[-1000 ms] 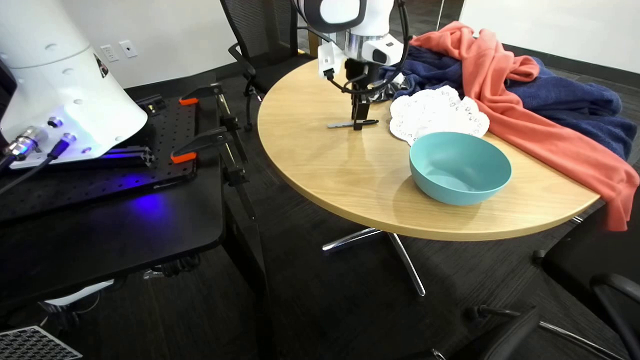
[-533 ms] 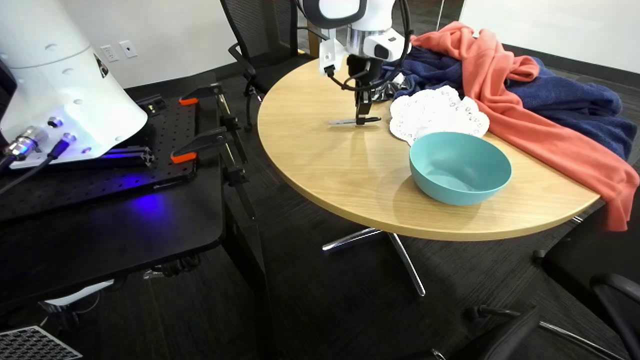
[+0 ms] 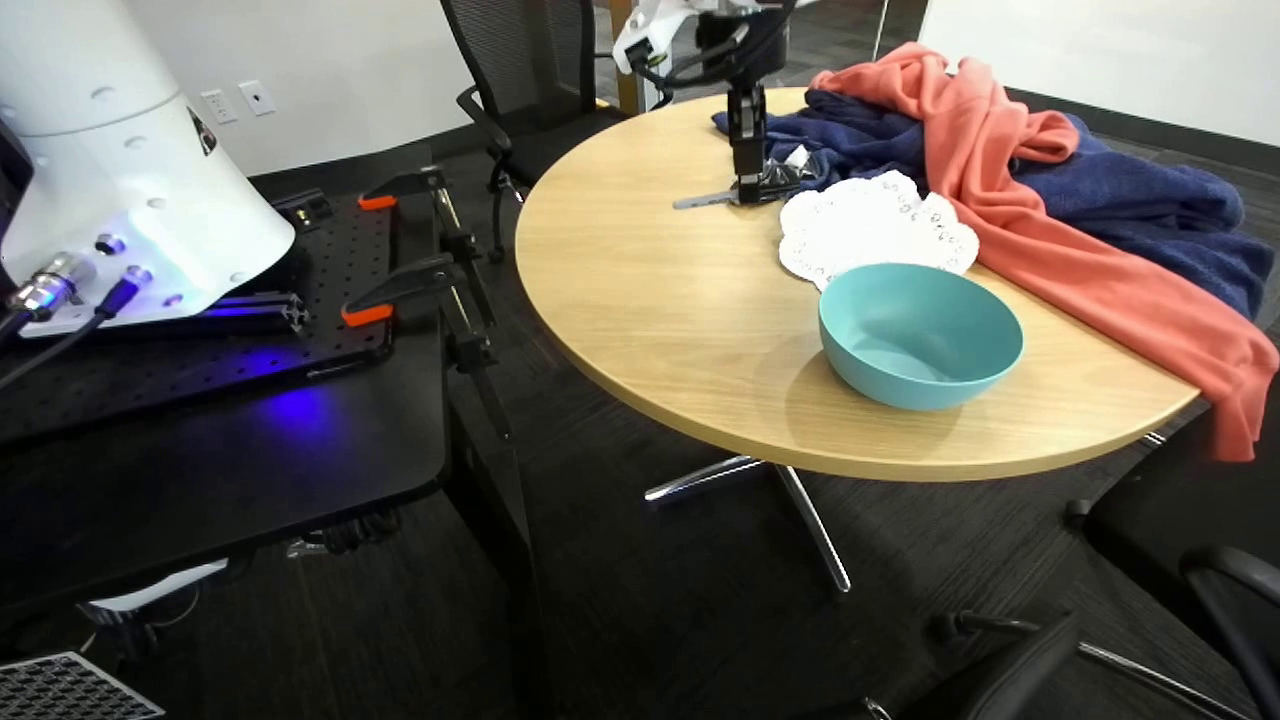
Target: Put the marker into the bowl.
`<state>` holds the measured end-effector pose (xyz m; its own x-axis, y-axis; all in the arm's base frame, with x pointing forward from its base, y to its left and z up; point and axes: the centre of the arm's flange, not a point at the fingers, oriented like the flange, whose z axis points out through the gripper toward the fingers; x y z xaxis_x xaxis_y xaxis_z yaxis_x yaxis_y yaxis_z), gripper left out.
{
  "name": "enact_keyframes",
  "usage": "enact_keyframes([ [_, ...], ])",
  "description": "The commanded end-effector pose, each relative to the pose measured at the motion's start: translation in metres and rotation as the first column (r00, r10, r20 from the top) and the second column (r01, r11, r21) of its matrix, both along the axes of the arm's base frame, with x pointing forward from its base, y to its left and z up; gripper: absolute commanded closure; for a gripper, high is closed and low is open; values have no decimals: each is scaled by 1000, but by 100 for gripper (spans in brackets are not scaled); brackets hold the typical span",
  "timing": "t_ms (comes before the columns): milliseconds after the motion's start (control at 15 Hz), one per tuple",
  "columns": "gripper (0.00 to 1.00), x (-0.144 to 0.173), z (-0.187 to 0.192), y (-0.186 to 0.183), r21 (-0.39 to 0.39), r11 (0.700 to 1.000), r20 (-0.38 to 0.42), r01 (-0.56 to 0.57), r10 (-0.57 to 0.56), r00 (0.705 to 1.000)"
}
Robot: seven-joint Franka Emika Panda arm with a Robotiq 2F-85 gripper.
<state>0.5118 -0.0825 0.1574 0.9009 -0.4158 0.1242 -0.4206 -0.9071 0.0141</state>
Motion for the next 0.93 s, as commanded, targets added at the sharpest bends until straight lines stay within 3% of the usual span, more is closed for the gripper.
enact_keyframes([
  [0, 96, -11, 55, -11, -30, 996, 69, 79, -77, 995],
  [267, 96, 16, 75, -30, -14, 984, 140, 180, -176, 974],
  [467, 96, 33, 73, -57, -26, 955, 155, 295, -287, 945],
  [867, 96, 57, 40, -111, -53, 890, 152, 453, -441, 884],
])
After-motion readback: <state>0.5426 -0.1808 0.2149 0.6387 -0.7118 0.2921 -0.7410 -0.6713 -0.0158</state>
